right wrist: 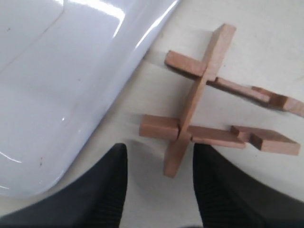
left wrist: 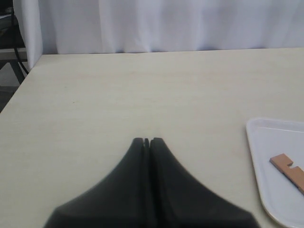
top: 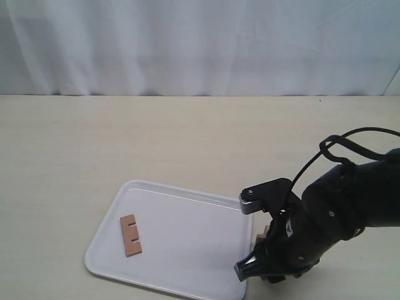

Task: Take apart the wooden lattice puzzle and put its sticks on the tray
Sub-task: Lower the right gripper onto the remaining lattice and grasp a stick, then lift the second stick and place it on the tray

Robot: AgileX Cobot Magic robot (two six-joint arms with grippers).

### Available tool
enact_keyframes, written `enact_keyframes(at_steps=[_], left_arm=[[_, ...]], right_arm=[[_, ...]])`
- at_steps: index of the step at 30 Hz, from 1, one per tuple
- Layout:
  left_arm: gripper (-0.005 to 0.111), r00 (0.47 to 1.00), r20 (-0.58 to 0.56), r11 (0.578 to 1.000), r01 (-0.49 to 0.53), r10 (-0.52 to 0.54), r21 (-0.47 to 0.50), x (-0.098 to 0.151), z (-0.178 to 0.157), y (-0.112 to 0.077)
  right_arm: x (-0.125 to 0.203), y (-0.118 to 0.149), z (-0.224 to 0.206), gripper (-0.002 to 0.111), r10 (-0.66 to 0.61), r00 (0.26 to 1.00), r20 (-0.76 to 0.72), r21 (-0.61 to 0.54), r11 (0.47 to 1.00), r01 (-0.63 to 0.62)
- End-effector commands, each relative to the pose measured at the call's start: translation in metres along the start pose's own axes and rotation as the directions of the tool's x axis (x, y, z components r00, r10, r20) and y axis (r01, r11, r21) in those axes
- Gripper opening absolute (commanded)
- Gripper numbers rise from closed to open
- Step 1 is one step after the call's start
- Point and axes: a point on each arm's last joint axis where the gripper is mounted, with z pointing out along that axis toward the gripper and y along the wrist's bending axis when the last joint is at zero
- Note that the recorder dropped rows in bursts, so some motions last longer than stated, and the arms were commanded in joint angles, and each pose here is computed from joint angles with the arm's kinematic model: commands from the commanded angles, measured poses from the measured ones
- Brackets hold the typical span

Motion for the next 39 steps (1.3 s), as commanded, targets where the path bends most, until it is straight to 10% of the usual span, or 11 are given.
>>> enact_keyframes(at_steps=[1,9,39], left_arm=[[0.000,1.000,0.008,1.000,-0.003,0.003,-0.001,0.000,0.000,0.000],[0.000,1.000,0.008,1.000,-0.003,0.003,-0.001,0.000,0.000,0.000],[0.000,1.000,0.008,1.000,-0.003,0.003,-0.001,0.000,0.000,0.000]], right_arm=[[-0.001,-0.004,0.001,0.038,0.002,1.000,0.021,0.028,1.000,-0.003],[-0.003,-0.006,0.001,0.004,-0.002,0.999,0.035,0.050,0.999,0.000],[-0.006,-0.008,-0.046,0.004,-0.015,0.984,0.180,0.041,0.999,0.008]])
